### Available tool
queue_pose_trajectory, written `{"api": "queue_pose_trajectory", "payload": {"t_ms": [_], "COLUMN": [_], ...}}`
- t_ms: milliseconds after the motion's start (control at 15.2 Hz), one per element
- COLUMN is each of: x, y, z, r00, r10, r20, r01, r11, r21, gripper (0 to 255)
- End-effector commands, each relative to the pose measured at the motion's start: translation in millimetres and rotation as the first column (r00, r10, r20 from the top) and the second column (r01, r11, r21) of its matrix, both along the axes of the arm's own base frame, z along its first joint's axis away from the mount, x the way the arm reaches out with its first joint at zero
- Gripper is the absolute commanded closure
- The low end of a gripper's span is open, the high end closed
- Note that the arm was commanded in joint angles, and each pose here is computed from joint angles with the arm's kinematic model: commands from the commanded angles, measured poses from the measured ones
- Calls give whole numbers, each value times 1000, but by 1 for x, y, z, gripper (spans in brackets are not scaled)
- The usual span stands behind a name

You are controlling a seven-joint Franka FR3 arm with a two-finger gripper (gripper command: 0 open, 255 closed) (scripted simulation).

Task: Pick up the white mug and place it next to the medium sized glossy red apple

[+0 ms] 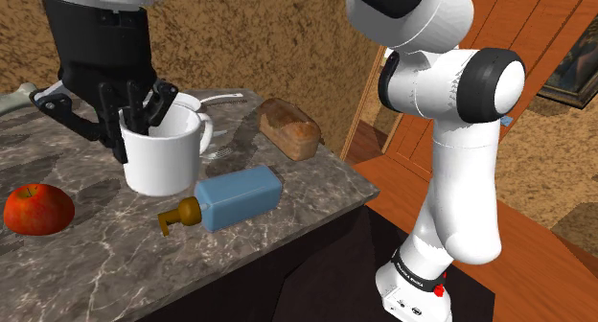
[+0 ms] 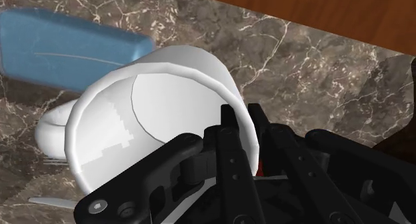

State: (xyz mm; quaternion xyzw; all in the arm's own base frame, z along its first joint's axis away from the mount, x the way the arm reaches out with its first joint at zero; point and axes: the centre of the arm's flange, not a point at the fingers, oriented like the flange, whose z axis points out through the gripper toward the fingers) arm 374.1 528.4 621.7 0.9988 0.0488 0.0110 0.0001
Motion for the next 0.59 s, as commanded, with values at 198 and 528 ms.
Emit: {"api": "queue_pose_trajectory", "payload": {"t_ms": [198,528], "x": [0,0], "y": [1,1], "z": [-26,-53], "r00": [1000,1000], "r10": [0,0], "r20": [1,1], "r01": [0,0], "r11": [1000,1000], "r21": [1,1], "gripper": [255,255]}}
